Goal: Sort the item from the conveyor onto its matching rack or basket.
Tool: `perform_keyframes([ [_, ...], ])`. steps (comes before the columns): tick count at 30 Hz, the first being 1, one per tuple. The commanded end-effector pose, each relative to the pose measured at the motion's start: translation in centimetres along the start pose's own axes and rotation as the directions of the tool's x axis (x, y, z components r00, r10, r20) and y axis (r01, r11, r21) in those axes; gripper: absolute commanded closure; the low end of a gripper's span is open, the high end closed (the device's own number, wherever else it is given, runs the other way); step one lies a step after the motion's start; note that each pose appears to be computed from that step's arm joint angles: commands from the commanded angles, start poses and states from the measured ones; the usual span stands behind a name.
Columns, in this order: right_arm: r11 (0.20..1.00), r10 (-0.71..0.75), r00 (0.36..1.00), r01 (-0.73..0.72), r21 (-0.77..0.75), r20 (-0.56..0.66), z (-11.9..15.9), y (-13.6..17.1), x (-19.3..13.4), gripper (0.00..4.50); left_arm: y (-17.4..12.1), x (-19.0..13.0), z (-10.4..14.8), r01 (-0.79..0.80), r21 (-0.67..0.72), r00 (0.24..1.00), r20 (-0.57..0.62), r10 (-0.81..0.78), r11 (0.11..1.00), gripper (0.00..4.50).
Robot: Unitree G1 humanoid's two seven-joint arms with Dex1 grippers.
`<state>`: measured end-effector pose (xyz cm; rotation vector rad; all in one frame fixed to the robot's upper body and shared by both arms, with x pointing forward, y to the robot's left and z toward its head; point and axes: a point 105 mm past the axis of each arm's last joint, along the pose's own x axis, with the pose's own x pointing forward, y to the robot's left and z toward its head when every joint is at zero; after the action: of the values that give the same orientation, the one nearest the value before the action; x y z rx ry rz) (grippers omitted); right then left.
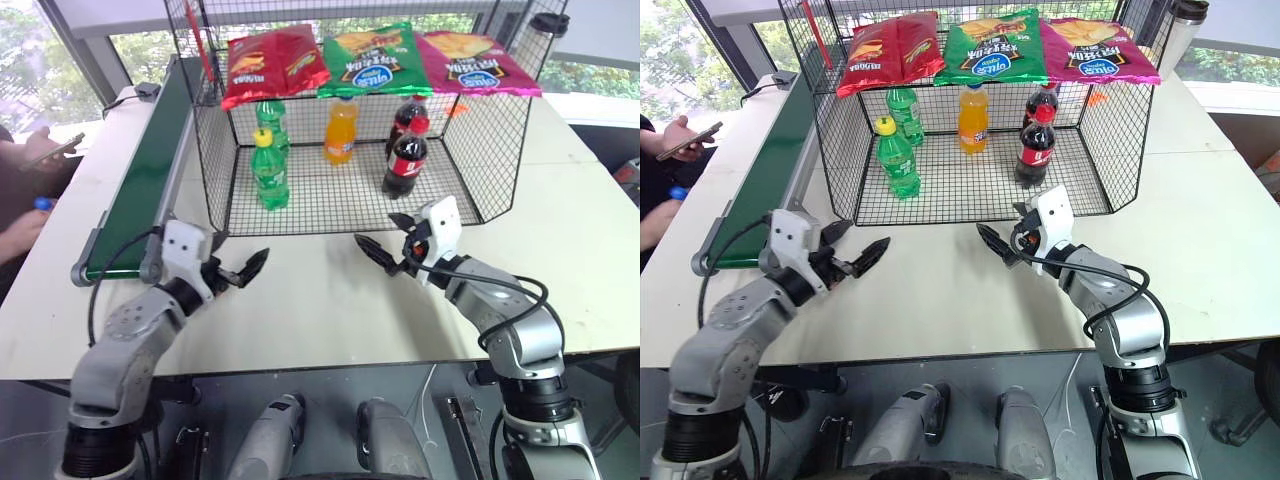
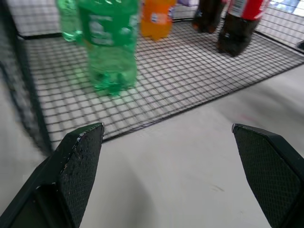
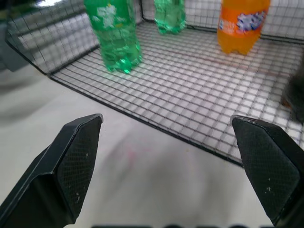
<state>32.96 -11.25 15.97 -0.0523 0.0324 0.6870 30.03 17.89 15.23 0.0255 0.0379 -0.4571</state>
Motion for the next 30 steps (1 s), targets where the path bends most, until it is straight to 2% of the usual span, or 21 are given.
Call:
perform_keyframes([
  [1, 0.993, 0.111, 0.992, -0.108, -0.049, 0.066, 2.7, 1.8, 0.1, 0.03, 2.5, -1.7, 2.7, -0.077, 0.004, 0.995, 0.069, 0.076, 0.997, 0.0],
  [8, 0.947, 0.313, 0.948, -0.308, -0.089, 0.054, 4.0, 4.5, 0.2, 0.03, 6.5, -4.9, 4.1, -0.188, -0.056, 0.978, 0.085, 0.192, 0.981, 0.0],
  [13, 0.89, 0.444, 0.895, -0.436, -0.135, 0.036, 4.5, 6.3, 0.0, 0.03, 9.1, -7.4, 4.4, -0.275, -0.032, 0.958, 0.069, 0.277, 0.961, 0.0],
  [20, 0.865, 0.489, 0.871, -0.479, -0.149, 0.042, 4.8, 7.1, 0.3, 0.03, 11.9, -9.8, 2.9, -0.386, -0.049, 0.921, 0.034, 0.388, 0.921, 0.0],
  [30, 0.858, 0.498, 0.867, -0.486, -0.169, 0.035, 4.7, 7.6, 0.6, 0.03, 12.7, -10.3, 1.9, -0.421, -0.044, 0.906, 0.021, 0.422, 0.906, 0.0],
])
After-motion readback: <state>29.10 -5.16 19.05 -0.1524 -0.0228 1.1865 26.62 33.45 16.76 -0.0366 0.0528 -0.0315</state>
